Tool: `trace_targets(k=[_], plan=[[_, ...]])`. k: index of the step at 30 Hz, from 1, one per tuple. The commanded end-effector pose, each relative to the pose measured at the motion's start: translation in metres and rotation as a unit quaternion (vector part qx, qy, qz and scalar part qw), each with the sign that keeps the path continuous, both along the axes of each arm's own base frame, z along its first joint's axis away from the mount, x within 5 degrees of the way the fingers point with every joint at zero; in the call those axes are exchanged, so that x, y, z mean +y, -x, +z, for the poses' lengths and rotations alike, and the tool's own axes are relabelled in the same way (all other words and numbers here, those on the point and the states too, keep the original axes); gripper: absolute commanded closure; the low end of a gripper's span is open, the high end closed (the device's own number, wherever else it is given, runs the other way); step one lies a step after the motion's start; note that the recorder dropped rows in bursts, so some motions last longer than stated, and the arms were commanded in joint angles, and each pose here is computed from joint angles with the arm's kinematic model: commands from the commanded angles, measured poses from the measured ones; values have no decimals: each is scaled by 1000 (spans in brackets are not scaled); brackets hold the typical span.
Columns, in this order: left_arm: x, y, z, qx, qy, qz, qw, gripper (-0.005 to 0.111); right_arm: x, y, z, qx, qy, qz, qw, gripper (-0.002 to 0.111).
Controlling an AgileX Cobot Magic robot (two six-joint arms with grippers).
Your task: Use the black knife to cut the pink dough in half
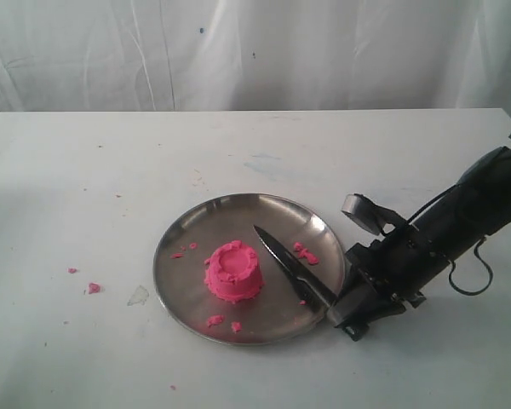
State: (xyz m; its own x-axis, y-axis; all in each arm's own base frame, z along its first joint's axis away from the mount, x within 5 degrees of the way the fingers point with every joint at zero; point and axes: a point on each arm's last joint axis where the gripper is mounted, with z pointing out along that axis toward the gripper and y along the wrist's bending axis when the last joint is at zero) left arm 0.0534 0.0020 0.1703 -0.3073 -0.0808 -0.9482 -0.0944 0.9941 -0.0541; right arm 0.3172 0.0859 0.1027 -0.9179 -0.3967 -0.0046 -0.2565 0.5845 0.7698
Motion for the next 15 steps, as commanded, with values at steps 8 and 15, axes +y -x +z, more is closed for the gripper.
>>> trace_targets(k=[8, 15], plan=[[0, 0, 0, -4, 6, 0, 1000, 107, 0, -2, 3, 2, -1, -3, 1000, 77], [0, 0, 0, -4, 6, 0, 1000, 107, -3, -1, 1, 1, 10, 10, 1000, 76]])
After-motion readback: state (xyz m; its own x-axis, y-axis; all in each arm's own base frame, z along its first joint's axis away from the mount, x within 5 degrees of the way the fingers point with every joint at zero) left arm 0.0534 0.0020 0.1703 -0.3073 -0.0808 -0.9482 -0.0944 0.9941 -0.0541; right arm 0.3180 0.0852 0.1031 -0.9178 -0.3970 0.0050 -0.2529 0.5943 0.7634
